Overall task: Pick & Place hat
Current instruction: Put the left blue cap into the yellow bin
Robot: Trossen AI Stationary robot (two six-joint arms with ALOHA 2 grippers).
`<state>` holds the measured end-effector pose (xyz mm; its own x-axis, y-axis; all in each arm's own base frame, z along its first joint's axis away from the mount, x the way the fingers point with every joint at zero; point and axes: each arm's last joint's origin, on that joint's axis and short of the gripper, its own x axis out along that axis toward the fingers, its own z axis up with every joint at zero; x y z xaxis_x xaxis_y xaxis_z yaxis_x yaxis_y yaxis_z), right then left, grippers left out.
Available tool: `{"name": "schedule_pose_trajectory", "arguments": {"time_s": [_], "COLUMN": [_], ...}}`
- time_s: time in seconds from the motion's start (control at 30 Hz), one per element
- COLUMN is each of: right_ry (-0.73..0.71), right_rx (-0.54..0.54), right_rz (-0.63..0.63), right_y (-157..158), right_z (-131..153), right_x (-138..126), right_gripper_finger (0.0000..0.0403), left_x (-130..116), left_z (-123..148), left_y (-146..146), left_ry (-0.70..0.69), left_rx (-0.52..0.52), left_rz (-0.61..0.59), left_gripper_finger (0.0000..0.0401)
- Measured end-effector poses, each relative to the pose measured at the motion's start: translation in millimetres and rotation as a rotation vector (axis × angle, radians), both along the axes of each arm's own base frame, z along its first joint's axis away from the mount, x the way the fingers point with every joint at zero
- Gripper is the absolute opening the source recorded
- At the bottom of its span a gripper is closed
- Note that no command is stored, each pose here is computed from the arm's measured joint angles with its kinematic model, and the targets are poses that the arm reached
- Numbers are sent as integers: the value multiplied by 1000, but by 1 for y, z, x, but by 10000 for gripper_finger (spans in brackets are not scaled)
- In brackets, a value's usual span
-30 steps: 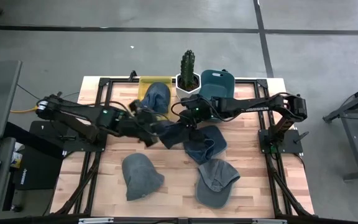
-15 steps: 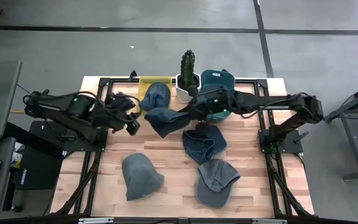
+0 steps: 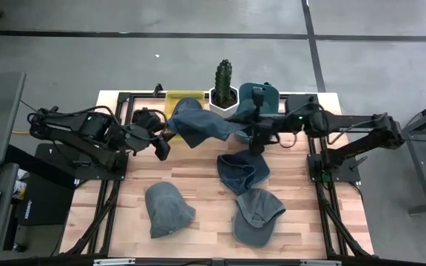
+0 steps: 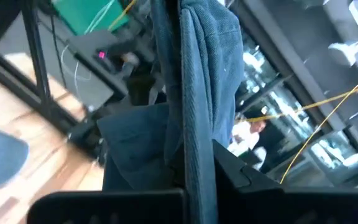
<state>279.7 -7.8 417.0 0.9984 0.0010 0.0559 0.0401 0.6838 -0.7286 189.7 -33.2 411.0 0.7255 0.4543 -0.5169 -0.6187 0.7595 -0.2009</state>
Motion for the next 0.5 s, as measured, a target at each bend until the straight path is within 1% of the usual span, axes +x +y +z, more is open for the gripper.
{"name": "schedule_pose_trajectory", "arguments": {"time_s": [0.1,0.23,0.3,0.5], "right_ry": [-23,-55,-76,-154], "right_rx": [-21,-57,-78,-112], "right_rz": [-2,-4,-1,9], "right_y": [0,2,4,8], "right_z": [6,12,15,27], "right_x": [-7,-14,-17,-29], "right_gripper_finger": [13,13,13,13], "left_x": [6,15,17,20], "left_z": [8,23,29,36], "left_y": [-3,-7,-8,-10], "left_ry": [-71,-196,-249,-314], "left_rx": [4,40,49,58], "left_rz": [-68,-182,-221,-264], "left_gripper_finger": [174,174,174,174]}}
